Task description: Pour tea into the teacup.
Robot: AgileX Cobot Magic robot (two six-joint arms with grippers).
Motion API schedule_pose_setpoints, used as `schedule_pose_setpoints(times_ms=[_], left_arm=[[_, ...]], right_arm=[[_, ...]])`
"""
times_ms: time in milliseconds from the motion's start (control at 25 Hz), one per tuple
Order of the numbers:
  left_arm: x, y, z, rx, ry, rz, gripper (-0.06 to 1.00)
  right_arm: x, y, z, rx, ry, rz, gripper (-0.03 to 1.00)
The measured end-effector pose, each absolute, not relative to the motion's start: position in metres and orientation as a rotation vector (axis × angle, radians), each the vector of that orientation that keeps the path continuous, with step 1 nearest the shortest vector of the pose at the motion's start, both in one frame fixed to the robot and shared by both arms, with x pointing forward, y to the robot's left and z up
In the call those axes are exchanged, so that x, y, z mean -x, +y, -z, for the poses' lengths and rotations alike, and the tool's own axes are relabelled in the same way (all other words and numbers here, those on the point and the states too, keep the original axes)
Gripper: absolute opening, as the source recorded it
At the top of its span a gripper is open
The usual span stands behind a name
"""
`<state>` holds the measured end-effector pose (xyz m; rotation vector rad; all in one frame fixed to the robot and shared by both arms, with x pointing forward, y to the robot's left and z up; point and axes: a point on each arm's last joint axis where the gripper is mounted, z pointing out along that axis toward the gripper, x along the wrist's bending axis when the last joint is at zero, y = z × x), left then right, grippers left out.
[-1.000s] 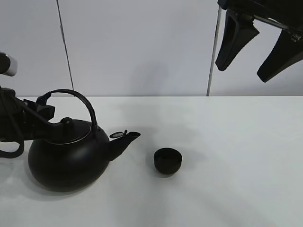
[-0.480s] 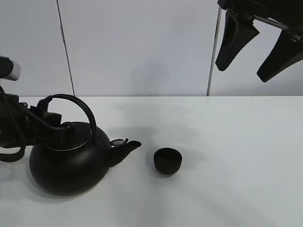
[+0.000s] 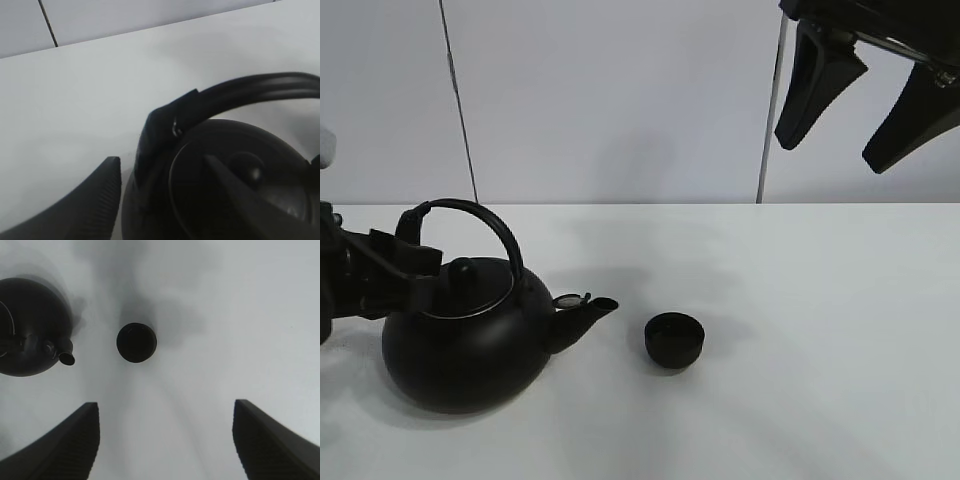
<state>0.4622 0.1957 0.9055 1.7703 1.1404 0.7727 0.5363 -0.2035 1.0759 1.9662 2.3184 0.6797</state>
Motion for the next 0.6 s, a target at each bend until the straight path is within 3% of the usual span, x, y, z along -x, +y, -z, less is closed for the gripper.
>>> schedule_pose_setpoints(times_ms=[240, 600], left_arm=[[-0.443, 0.205, -0.922, -1.713, 1.13, -0.776, 0.36], [-0.435, 0.205, -0.979, -1.56, 1.075, -0.743, 0.36]], right_arm=[[-0.536, -0.203, -1.076, -1.965, 2.319, -0.68, 0.51], [-0.536, -0.203, -1.076, -1.965, 2.319, -0.68, 0.51]])
